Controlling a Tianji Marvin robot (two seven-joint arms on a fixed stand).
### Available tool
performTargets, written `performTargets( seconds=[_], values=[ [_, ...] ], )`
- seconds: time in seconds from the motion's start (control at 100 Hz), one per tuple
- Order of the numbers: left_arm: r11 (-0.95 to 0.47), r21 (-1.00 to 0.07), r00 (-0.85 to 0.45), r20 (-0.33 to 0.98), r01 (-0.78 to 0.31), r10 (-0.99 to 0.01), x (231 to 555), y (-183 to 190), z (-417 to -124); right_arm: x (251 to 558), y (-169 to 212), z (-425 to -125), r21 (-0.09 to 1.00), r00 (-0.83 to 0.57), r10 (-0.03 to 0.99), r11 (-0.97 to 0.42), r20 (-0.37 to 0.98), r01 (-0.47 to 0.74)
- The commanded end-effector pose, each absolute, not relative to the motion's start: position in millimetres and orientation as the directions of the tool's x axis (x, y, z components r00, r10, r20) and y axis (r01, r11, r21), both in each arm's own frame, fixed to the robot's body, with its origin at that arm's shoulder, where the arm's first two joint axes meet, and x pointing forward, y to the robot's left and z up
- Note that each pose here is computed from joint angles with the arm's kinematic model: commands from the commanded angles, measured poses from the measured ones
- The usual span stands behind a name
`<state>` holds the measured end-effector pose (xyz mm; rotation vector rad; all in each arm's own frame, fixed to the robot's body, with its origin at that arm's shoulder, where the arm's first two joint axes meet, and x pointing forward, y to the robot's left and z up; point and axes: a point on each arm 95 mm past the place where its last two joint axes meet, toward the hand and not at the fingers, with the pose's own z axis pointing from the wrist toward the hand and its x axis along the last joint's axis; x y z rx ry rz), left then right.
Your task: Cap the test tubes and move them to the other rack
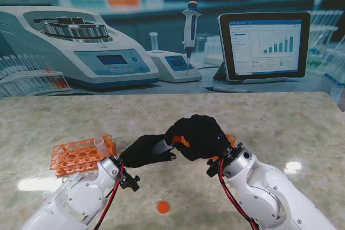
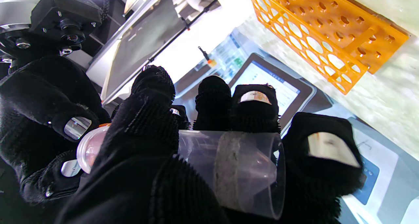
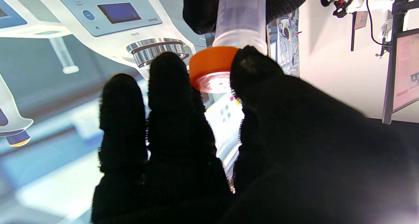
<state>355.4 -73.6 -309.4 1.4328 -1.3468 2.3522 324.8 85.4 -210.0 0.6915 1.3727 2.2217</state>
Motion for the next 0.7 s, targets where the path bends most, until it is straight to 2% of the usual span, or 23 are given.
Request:
performTargets(
  seconds=[0.0, 0.69],
  values=[
    [-0.611, -0.639, -0.566, 0.747, -0.467, -0.348, 353.6, -74.8, -307.4, 323.2, 87.1, -214.1, 0.904, -0.776, 0.599, -0.418, 0.199, -0.090],
    [-0.615, -0.642, -0.578, 0.741, -0.458, -0.344, 351.6, -74.2, -305.4, 323.2, 84.4, -220.6, 0.893, -0.760, 0.600, -0.445, 0.248, -0.060]
  ],
)
